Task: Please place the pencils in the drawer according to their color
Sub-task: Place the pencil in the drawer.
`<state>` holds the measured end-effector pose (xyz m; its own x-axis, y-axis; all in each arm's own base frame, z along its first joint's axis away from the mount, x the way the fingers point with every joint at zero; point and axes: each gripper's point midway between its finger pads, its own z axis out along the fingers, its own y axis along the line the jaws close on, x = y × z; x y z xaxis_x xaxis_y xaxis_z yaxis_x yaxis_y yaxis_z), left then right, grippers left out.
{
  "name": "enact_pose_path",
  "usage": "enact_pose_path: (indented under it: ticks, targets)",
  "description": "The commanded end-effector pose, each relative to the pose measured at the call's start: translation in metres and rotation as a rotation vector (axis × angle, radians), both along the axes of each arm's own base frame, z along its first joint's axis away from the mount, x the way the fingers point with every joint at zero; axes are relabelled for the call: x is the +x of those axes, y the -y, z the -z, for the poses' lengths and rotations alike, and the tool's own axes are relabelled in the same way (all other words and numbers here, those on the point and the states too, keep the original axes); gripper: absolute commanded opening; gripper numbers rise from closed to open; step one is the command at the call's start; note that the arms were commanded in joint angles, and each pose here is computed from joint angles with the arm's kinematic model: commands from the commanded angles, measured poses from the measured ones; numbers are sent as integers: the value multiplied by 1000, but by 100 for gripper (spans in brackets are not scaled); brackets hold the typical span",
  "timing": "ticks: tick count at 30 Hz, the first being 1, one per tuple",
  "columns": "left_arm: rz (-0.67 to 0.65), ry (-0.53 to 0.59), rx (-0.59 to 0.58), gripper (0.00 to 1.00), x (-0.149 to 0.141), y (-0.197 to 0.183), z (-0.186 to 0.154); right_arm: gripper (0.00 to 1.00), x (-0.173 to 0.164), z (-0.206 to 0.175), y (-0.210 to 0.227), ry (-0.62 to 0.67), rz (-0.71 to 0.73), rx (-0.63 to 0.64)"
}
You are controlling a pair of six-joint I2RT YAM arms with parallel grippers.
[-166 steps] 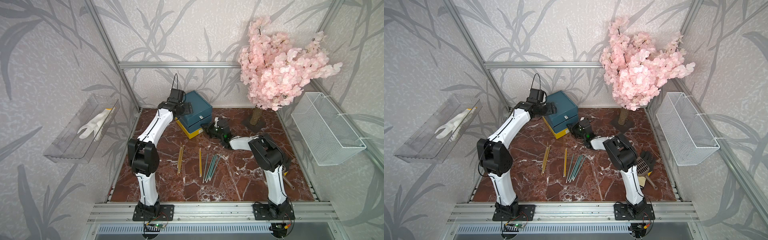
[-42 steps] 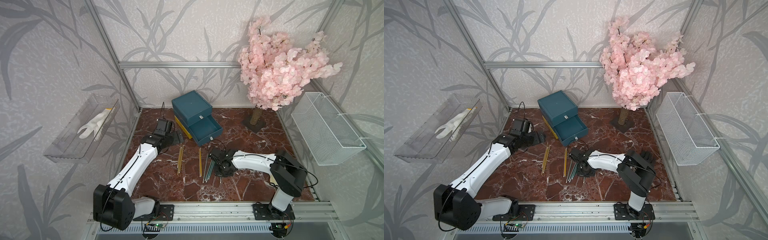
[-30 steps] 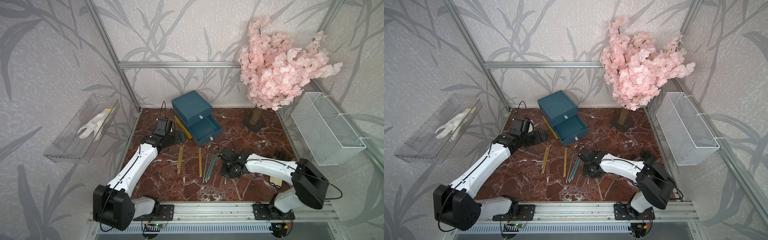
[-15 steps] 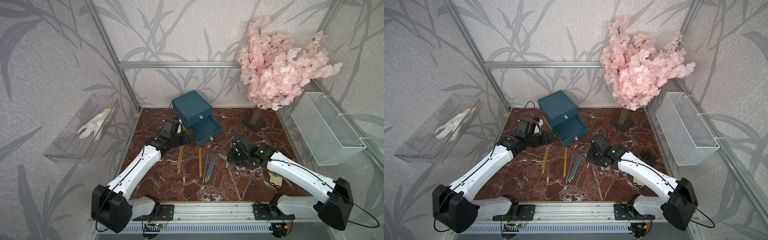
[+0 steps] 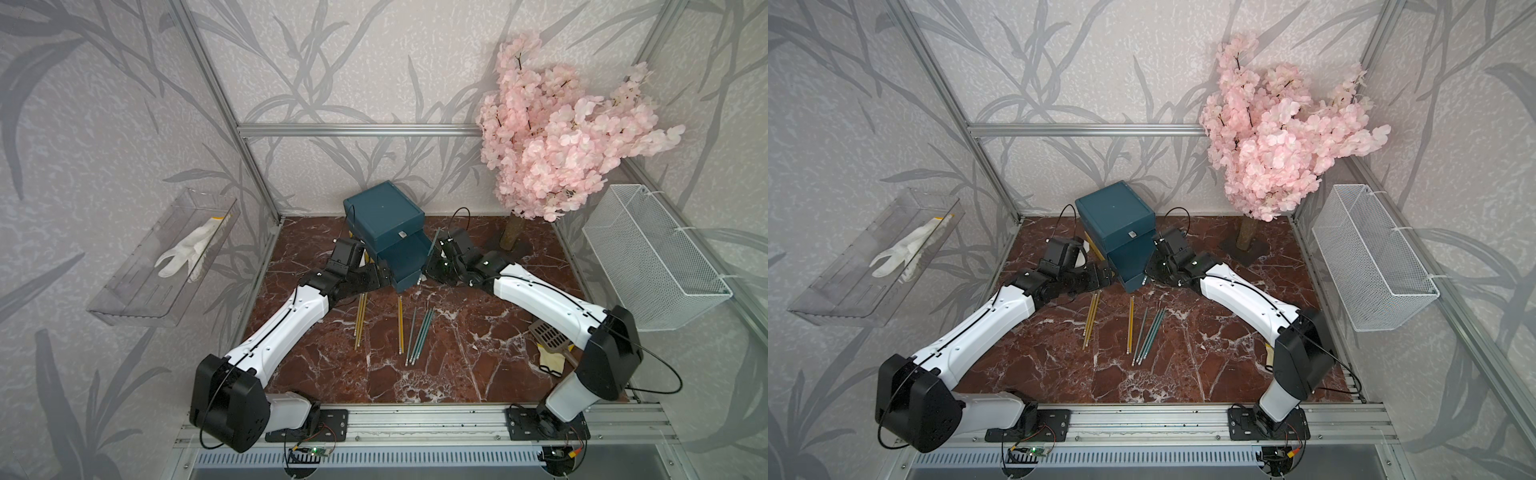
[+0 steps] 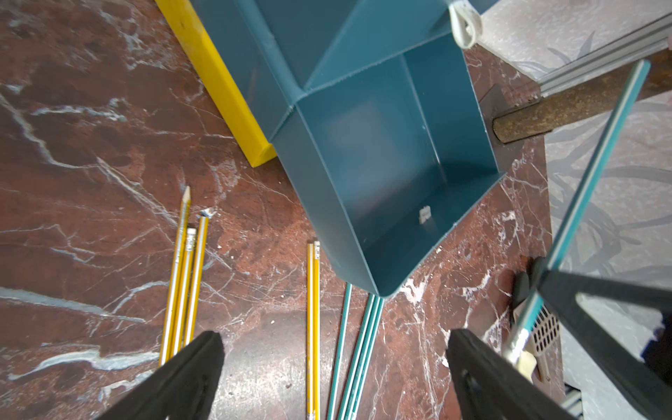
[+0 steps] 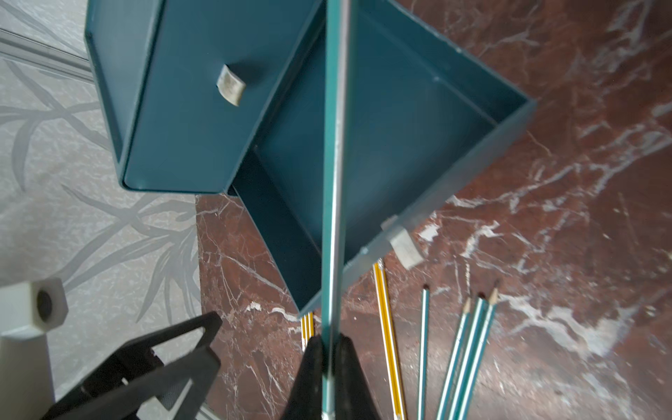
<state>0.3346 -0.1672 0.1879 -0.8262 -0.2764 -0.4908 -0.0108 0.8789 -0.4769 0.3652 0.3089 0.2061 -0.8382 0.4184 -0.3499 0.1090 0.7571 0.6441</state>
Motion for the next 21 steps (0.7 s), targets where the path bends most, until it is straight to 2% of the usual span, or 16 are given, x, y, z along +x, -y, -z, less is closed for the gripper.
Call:
enact_pose_path:
  ticks: [1,13,21]
  targets:
    - [-20,36,27,100,5,-5,-14,0,29,-17,-7,74,45,35]
    - [-73,51,29,100,6,-12,-20,0,72,12,-22,100,91,-7]
    - [-75,43,26,100,6,-12,-16,0,72,41,-38,52,56,2]
